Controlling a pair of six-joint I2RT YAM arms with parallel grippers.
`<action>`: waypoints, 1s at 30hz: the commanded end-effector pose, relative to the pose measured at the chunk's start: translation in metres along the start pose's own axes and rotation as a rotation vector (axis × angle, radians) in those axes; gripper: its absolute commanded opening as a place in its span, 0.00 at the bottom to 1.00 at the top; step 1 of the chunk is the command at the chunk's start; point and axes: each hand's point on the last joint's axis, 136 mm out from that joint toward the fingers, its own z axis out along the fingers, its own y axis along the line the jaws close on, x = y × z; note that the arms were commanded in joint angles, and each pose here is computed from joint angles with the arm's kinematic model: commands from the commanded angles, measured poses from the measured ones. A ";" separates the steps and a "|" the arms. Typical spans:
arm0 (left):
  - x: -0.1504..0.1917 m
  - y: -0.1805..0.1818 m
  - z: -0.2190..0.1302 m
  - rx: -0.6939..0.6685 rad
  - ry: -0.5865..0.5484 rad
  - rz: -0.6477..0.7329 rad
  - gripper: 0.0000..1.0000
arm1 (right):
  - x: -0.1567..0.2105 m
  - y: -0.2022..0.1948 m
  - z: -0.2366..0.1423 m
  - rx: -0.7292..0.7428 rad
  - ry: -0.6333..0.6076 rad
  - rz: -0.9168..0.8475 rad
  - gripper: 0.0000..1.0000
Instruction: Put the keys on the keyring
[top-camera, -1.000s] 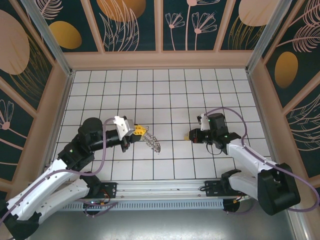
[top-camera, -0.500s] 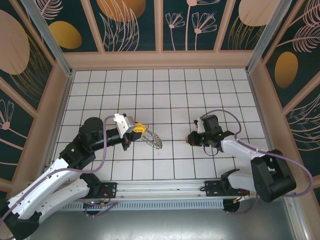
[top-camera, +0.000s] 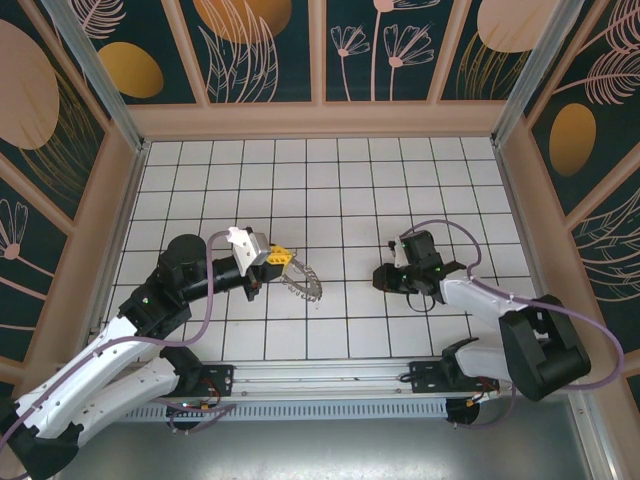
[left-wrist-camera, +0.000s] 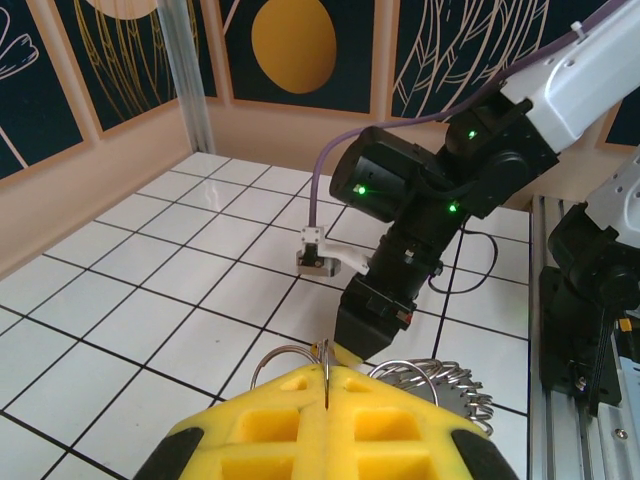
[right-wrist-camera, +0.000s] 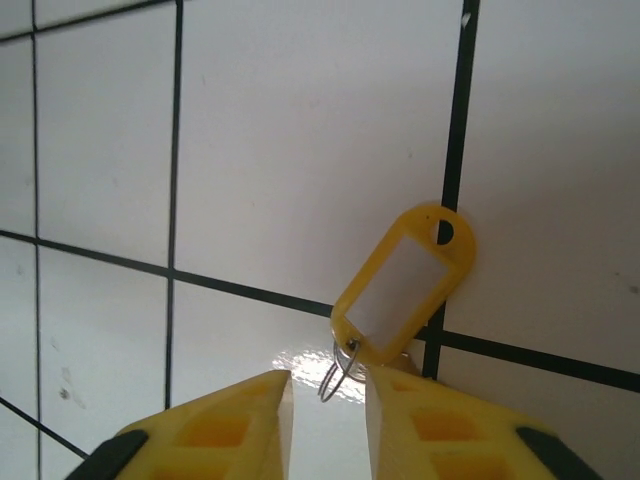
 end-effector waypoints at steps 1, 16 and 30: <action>-0.018 -0.001 -0.003 -0.003 -0.065 0.012 0.00 | -0.010 -0.002 -0.011 0.050 -0.058 0.002 0.27; -0.020 -0.002 -0.007 -0.004 -0.073 0.017 0.00 | -0.015 -0.008 0.005 0.077 -0.039 -0.023 0.24; -0.020 -0.002 -0.008 -0.007 -0.070 0.018 0.00 | -0.015 0.005 0.014 0.037 0.002 -0.059 0.23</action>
